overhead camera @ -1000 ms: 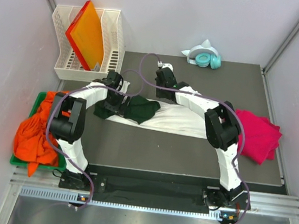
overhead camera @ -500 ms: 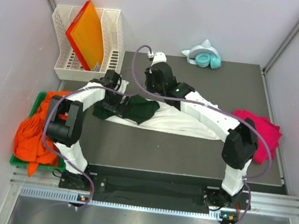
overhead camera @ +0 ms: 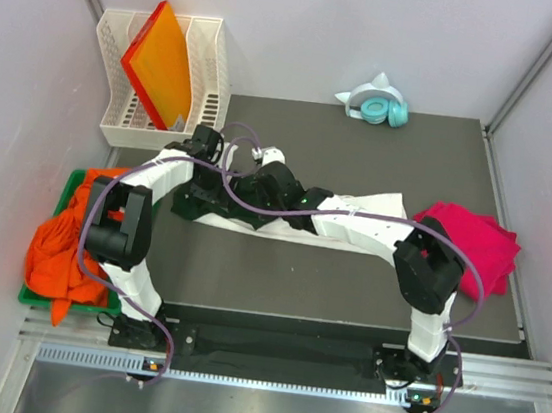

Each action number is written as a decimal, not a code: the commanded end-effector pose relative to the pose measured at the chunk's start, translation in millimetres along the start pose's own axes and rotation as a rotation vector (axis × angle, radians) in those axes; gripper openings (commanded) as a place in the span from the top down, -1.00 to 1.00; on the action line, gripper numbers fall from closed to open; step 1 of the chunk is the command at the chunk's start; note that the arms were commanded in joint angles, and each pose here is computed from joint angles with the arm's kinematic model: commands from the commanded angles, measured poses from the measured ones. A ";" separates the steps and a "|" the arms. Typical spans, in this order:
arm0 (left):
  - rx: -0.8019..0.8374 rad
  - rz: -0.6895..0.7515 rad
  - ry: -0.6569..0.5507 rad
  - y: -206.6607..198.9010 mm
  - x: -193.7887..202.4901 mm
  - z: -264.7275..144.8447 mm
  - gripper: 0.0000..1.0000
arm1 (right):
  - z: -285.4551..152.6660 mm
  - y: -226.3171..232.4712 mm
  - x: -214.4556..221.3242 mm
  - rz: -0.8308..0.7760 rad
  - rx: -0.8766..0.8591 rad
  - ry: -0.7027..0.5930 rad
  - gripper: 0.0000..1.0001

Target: Fold and stack the t-shirts

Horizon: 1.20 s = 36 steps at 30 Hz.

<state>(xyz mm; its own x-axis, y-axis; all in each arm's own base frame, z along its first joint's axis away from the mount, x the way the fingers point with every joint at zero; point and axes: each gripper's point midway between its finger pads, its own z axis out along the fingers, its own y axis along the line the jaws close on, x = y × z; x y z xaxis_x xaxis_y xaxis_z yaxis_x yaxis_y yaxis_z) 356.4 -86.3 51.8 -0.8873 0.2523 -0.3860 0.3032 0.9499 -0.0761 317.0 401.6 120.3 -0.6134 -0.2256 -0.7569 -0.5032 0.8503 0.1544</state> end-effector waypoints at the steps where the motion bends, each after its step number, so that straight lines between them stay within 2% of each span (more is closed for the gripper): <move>1: 0.006 -0.019 -0.039 -0.8 -14.2 -7.5 -0.69 | 13.8 2.6 -18.4 0.040 -0.003 -0.051 0.91; 14: -0.015 -0.046 0.011 1.9 7.3 1.7 -0.68 | 68.4 -42.7 -20.7 0.150 0.080 -0.043 1.00; 28: -0.057 -0.029 0.065 9.4 28.6 3.5 -0.67 | 78.5 -70.6 -58.3 0.195 0.092 -0.104 1.00; 36: -0.065 -0.024 0.086 11.0 34.7 5.1 -0.66 | 90.3 -90.0 -50.1 0.216 0.118 -0.076 1.00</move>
<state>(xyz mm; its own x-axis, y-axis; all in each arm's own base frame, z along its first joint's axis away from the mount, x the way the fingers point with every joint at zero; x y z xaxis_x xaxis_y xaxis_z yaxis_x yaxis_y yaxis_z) 338.6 -76.6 33.6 -0.9159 0.2315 -0.3280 0.2633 0.9631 -0.0555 426.2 379.9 76.0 -0.6698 -0.0543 -0.7406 -0.3107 0.9263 0.2131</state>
